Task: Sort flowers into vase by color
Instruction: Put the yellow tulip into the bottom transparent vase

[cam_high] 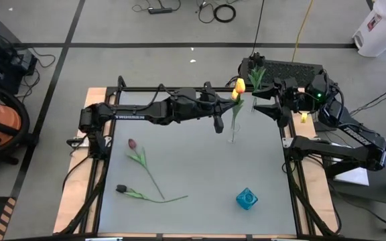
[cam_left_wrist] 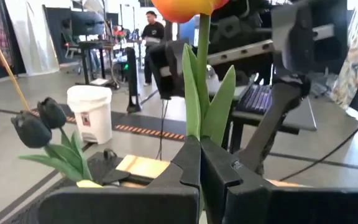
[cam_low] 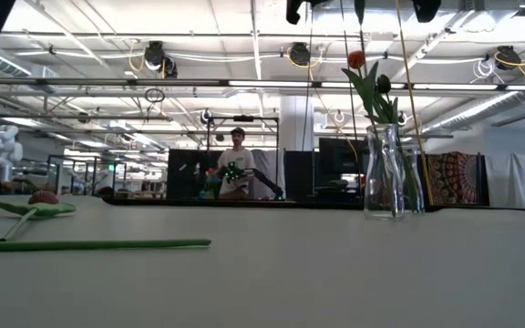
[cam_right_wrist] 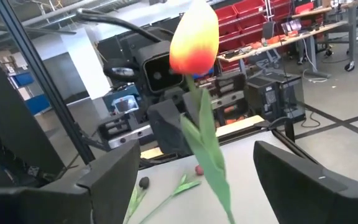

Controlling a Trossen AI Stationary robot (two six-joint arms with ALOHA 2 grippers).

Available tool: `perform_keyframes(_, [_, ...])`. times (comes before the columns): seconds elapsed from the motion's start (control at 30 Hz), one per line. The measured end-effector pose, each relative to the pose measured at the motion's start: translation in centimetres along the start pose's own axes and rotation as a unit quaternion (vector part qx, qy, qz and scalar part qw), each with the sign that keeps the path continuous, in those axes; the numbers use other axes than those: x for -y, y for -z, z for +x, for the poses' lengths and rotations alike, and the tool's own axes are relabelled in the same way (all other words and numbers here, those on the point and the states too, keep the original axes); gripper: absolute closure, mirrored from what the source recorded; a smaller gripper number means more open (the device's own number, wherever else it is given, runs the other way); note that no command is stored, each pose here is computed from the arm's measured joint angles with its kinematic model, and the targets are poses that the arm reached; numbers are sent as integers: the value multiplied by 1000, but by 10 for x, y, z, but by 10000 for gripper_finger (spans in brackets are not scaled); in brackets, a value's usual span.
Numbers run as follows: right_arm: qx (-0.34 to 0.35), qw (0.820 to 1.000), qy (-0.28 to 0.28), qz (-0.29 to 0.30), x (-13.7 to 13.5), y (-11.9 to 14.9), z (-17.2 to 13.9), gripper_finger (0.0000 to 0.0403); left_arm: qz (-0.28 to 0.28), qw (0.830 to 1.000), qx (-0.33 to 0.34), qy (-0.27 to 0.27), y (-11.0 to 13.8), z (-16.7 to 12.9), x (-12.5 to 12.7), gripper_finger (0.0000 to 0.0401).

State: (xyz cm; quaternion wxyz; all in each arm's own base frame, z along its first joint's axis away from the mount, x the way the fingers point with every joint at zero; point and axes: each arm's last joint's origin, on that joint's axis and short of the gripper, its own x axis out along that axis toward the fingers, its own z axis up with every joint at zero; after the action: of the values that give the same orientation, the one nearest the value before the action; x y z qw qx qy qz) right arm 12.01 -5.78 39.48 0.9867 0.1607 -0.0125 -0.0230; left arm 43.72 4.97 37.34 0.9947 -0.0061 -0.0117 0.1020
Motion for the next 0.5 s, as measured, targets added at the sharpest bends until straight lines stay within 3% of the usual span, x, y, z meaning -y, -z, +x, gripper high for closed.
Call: perform_keyframes(0.5, [-2,1000,1,1,1,0,1,96,-5,1000,24,8,-4,1,-9,401])
